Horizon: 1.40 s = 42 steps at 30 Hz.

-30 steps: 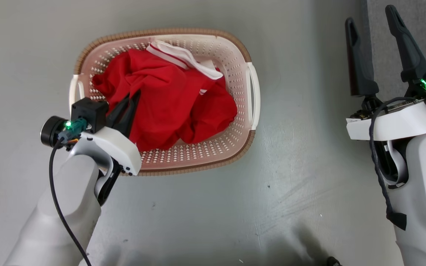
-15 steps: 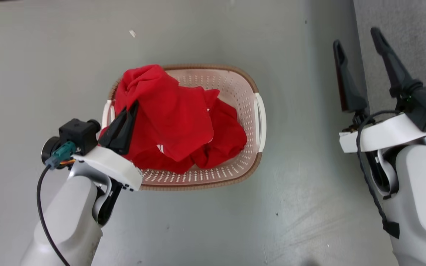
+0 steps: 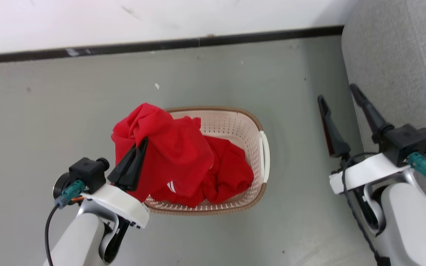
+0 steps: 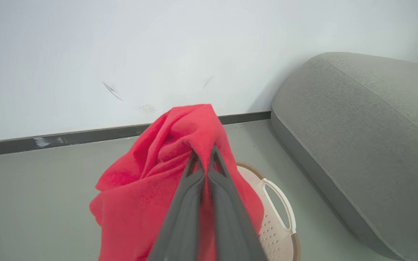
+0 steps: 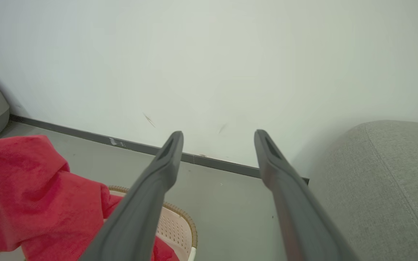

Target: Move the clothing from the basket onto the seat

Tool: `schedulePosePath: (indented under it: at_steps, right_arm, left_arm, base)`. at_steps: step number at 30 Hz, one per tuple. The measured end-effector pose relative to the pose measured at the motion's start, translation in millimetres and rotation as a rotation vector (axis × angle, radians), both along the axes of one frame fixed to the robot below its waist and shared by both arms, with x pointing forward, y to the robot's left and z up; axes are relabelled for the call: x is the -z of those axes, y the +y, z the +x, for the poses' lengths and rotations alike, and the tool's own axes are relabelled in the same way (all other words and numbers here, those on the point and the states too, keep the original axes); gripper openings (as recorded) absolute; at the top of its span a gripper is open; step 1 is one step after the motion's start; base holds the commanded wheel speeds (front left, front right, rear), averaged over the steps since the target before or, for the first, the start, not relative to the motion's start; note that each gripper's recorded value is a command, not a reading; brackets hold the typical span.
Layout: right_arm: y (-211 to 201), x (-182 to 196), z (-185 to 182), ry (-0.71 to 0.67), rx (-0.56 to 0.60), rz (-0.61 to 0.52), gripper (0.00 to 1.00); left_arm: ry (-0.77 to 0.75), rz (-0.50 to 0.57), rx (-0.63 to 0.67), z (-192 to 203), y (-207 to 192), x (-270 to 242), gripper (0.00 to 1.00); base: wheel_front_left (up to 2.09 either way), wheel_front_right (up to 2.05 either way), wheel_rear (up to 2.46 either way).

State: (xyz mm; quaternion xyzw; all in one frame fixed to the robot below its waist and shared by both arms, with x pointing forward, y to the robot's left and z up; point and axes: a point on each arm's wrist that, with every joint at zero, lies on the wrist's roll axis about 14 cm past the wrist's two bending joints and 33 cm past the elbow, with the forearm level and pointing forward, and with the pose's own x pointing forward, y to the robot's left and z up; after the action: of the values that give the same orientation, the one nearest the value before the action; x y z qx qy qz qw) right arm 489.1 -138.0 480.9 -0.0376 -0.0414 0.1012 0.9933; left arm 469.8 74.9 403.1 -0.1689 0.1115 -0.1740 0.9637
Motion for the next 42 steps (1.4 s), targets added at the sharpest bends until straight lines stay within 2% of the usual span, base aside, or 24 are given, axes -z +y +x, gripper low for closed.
schedulePosePath:
  at_steps: [13, 24, 34, 42]
  right_arm:
    - [54.3, -31.5, -46.8, -0.041, -0.162, 0.0, 1.0]
    - [123.5, -54.6, -91.8, -0.099, -0.388, -0.041, 1.0]
    - [181.4, -57.3, -141.7, -0.101, -0.599, -0.043, 1.0]
    - [196.5, -62.8, -157.9, -0.115, -0.657, -0.046, 1.0]
  left_arm:
    - [-0.141, -0.017, -0.017, -36.5, 7.1, -63.8, 0.0]
    - [-0.225, -0.027, 0.006, -70.6, 1.1, -97.5, 0.0]
    - [-0.293, -0.029, 0.058, -95.5, -13.6, -124.7, 0.0]
    - [-0.344, -0.033, 0.118, -114.3, -30.9, -146.7, 0.0]
  base:
    - [0.0, 0.0, 0.0]
    - [0.0, 0.0, 0.0]
    - [0.0, 0.0, 0.0]
    - [0.0, 0.0, 0.0]
